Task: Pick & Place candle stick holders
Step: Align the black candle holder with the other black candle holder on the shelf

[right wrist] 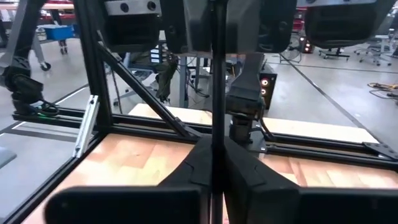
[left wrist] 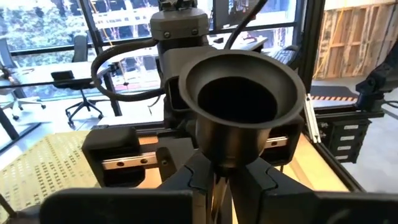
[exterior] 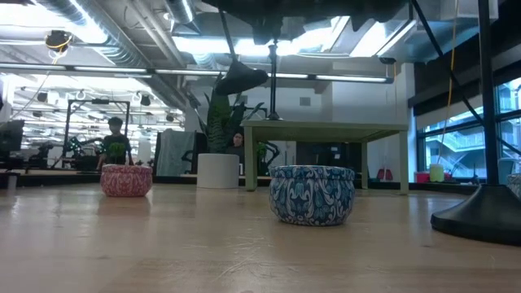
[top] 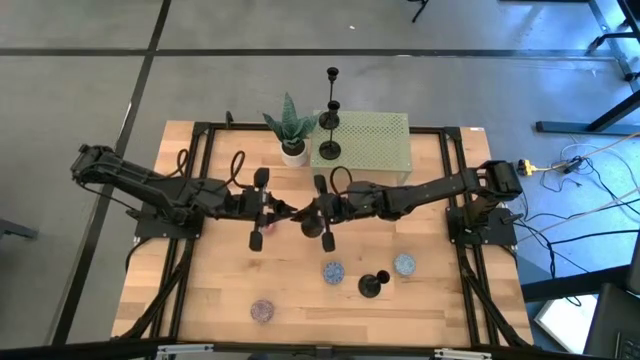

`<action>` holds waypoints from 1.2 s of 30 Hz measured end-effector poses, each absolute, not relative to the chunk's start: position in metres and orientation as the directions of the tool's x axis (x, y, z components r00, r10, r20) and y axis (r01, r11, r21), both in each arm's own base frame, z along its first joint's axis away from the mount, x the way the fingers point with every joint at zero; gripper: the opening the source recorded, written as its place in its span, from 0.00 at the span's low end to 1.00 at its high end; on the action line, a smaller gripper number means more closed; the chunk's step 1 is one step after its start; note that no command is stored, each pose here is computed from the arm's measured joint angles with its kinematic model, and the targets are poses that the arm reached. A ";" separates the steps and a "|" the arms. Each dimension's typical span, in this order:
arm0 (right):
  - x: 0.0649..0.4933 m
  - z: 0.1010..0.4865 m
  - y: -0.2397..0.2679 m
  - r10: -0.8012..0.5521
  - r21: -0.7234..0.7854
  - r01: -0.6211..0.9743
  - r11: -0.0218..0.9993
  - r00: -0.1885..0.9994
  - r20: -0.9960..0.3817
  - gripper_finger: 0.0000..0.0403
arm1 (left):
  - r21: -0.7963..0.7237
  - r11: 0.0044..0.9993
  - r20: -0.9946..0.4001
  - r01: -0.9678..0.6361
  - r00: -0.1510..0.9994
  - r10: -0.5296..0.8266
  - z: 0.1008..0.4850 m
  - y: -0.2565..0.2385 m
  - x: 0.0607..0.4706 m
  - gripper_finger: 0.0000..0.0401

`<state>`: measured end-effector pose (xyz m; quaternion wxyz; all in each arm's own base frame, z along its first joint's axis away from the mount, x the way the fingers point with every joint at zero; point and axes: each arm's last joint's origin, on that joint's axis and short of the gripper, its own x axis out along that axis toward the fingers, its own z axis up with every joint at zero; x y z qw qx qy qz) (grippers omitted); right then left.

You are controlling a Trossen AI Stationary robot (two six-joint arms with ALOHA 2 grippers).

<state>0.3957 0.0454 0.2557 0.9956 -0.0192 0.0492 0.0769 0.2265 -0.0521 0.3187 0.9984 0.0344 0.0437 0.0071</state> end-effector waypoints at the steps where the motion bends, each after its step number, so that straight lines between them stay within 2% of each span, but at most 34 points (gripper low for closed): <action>1: 0.396 0.256 0.045 0.149 -0.030 -0.153 0.988 0.984 -0.102 0.06 | 0.070 0.997 -0.087 -0.015 0.996 0.021 0.319 -0.051 0.227 0.08; 5: 0.395 0.253 0.045 0.140 -0.026 -0.145 0.989 0.982 -0.125 0.09 | 0.070 0.998 -0.090 -0.003 0.996 0.009 0.318 -0.047 0.228 0.09; 11: 0.395 0.251 0.045 0.143 -0.020 -0.148 0.989 0.978 -0.155 0.04 | 0.070 0.997 -0.096 0.019 0.995 -0.012 0.318 -0.046 0.228 0.15; 16: 0.395 0.250 0.045 0.147 0.061 -0.139 0.988 0.976 -0.162 0.06 | 0.072 0.997 -0.105 0.020 0.994 -0.012 0.317 -0.046 0.228 0.21; 26: 0.393 0.248 0.049 0.156 0.159 -0.124 0.979 0.967 -0.203 0.04 | 0.106 0.994 -0.161 0.029 0.987 -0.011 0.312 -0.046 0.227 0.33; 36: 0.386 0.262 0.048 0.130 0.148 -0.104 0.984 0.975 -0.179 0.04 | 0.109 0.994 -0.172 0.004 0.985 0.015 0.311 -0.047 0.226 0.41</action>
